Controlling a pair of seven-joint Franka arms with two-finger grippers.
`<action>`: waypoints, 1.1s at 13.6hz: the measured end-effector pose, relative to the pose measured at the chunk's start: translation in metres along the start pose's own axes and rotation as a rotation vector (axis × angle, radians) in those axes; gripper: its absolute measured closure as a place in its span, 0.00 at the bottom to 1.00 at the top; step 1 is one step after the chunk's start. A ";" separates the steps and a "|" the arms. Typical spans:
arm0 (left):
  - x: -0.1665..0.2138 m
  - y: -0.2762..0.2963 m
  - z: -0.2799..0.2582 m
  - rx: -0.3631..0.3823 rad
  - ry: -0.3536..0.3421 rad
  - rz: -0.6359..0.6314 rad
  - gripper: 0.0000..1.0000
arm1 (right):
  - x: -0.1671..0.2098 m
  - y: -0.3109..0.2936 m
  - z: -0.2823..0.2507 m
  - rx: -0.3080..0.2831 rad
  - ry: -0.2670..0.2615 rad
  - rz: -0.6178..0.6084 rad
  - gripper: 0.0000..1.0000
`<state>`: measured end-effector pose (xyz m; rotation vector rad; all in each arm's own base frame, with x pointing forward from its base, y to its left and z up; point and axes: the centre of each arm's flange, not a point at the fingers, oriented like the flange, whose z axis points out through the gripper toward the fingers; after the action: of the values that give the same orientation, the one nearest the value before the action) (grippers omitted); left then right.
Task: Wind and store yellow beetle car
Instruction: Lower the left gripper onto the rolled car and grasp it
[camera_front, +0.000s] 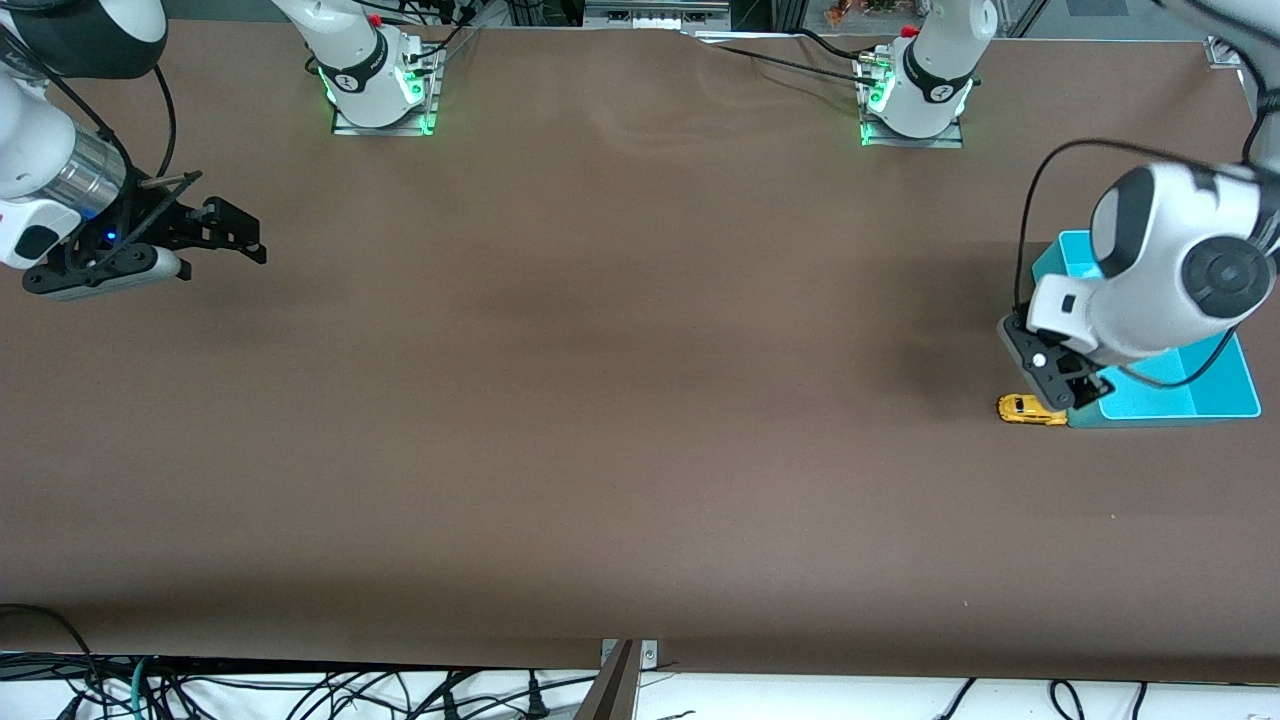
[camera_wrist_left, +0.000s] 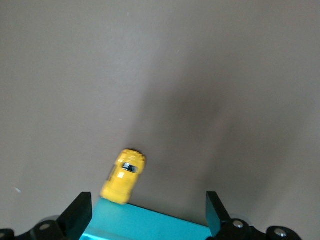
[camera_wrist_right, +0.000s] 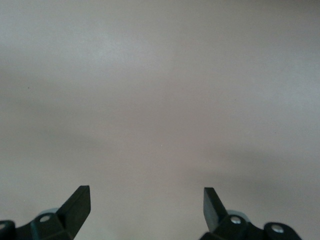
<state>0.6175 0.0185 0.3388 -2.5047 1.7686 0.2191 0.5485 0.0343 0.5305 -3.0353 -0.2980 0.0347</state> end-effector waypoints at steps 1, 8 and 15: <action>-0.003 -0.009 0.021 0.017 0.008 0.065 0.00 | 0.001 0.000 0.002 -0.001 -0.004 -0.001 0.00; -0.033 -0.034 0.120 0.003 0.021 0.307 0.00 | 0.002 0.003 0.004 -0.027 -0.011 -0.009 0.00; -0.051 -0.040 0.157 0.017 0.004 0.321 0.00 | 0.002 0.005 -0.001 -0.055 -0.015 -0.015 0.00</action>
<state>0.6259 0.1009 0.1904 -2.1973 2.1567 0.2138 0.5518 0.0297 0.5314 -3.0886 -0.3283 0.0483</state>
